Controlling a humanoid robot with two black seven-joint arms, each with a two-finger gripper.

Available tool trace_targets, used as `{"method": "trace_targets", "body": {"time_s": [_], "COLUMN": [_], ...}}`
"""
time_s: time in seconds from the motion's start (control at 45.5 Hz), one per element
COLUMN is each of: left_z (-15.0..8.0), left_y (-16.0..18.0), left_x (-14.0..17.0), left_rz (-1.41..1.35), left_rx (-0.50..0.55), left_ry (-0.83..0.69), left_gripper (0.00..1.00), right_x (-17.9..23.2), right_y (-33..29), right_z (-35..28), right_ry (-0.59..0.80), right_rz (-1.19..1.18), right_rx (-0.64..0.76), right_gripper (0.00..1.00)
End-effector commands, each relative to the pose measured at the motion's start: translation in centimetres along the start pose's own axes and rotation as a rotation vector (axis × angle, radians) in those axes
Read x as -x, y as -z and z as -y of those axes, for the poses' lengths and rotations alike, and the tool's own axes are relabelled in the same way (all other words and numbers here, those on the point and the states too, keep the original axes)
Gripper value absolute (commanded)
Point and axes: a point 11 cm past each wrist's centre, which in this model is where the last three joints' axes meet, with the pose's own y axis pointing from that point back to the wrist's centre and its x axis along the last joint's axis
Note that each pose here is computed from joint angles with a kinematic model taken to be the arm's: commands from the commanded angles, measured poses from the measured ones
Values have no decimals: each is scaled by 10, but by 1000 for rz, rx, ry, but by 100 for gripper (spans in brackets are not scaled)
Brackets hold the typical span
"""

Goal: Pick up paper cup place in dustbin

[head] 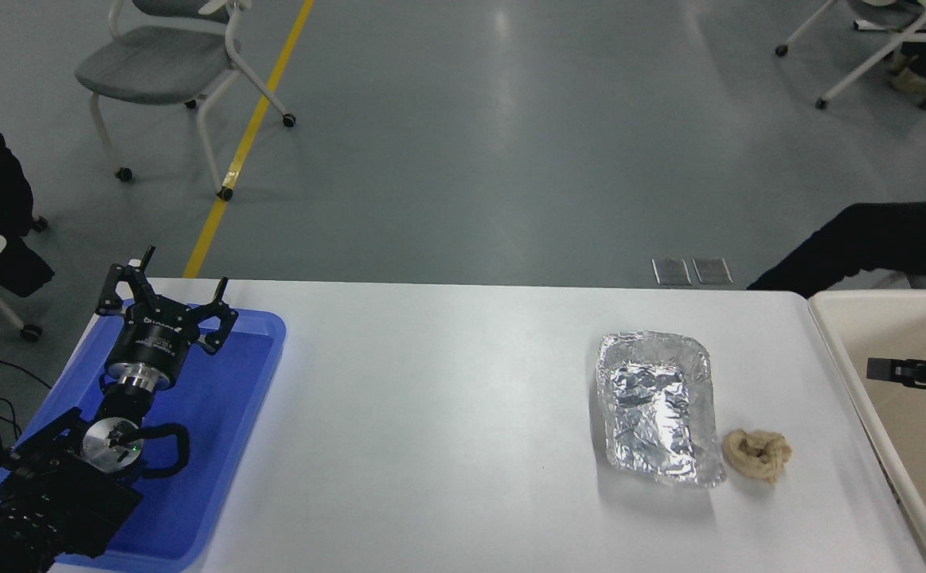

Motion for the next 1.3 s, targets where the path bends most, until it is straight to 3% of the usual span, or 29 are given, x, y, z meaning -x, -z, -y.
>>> {"method": "trace_targets", "body": {"time_s": [0.0,0.154,0.505,0.747,1.275], "left_z": [0,0,-2,-2,-2], "left_y": [0,0,-1,-1,-1], "left_x": [0,0,-2,-2,-3], "left_rz": [1,1,3,3,3], "left_rx": [0,0,0,0,0], "left_ry": [-2,-2,-5,-5,-7], "left_gripper": [100,100,100,100,100], "right_x": [-10,-13,-52,-52,-37], "right_y": [42,85,185,224,234], "right_z": [-43,-76,-154,-183,-260], "right_ry": [150,245,281,319,404], "right_rz": [-60,-92,-135,-211,-162], "right_rx": [-108,-217,-362,-334,-292], "right_gripper": [100,100,100,100,100]}}
